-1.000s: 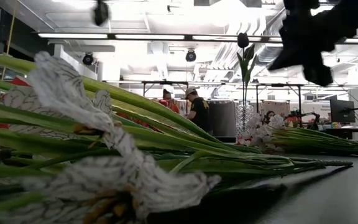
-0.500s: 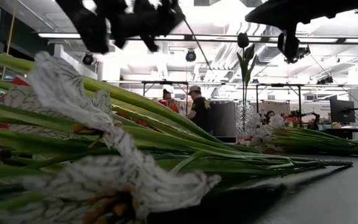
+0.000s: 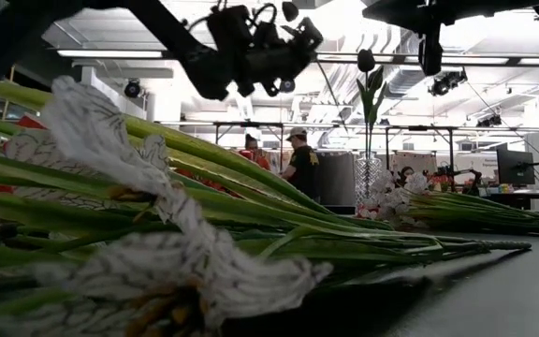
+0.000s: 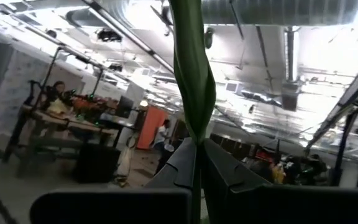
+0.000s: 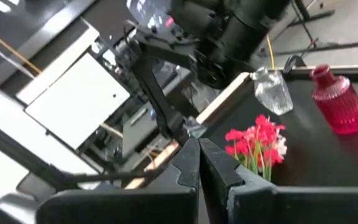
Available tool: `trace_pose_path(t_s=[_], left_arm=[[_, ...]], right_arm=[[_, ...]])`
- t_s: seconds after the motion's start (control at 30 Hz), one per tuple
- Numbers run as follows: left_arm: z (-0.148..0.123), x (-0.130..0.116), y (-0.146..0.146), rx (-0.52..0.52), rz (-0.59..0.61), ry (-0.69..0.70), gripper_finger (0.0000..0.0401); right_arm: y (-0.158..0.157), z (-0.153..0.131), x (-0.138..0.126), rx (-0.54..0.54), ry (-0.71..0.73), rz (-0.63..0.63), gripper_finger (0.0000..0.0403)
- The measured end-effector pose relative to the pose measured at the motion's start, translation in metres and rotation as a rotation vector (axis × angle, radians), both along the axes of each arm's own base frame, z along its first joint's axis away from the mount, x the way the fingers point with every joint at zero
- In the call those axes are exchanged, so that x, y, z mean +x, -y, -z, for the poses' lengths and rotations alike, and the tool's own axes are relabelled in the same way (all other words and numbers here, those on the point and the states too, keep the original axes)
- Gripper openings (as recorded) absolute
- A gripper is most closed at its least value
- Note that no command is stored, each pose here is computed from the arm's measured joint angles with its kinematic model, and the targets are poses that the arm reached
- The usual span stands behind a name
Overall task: Sort flowers into vase by color
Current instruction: Put the black flower into the right transparent flower vase
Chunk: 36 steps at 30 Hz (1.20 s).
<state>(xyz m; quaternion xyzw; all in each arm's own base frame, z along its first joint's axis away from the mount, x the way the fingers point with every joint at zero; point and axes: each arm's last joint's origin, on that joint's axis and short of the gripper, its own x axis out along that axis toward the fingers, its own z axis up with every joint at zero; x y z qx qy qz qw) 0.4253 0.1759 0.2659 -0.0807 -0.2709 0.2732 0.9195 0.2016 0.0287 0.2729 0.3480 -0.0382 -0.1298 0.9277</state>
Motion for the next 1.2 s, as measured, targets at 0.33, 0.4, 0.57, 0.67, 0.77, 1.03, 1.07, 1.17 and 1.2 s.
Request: trace_pose_path(t_s=[0.33,0.4,0.57,0.67,0.77,1.03,1.07,1.17,1.2], left_arm=[[0.016,0.023,-0.027,-0.043,0.031,0.048,0.0000],[0.019,0.025,-0.030,-0.046,0.030,0.045,0.0000],[0.028,0.030,-0.034,-0.066,0.036,0.050,0.0000],[0.034,0.037,-0.037,-0.088,0.061,0.068,0.0000],[0.037,0.043,-0.039,-0.075,0.079,0.056,0.0000],[0.039,0.044,-0.039,-0.026,0.074,0.003,0.0000],[0.039,0.043,-0.039,-0.022,0.082,0.001,0.0000],[0.040,0.045,-0.040,-0.011,0.124,-0.029,0.0000],[0.042,0.045,-0.040,-0.013,0.139,-0.049,0.0000]], right_arm=[[0.002,-0.005,-0.001,-0.008,0.044,0.060,0.0000],[0.002,-0.005,-0.001,-0.007,0.045,0.067,0.0000],[0.002,-0.005,-0.001,-0.006,0.048,0.070,0.0000],[0.002,-0.005,-0.001,-0.005,0.051,0.070,0.0000],[0.002,-0.005,-0.001,0.005,0.054,0.070,0.0000],[0.002,-0.005,-0.001,-0.001,0.052,0.072,0.0000],[0.002,-0.005,-0.001,-0.004,0.051,0.072,0.0000],[0.002,-0.005,-0.001,-0.006,0.051,0.072,0.0000],[0.002,-0.005,-0.001,-0.006,0.050,0.073,0.0000]])
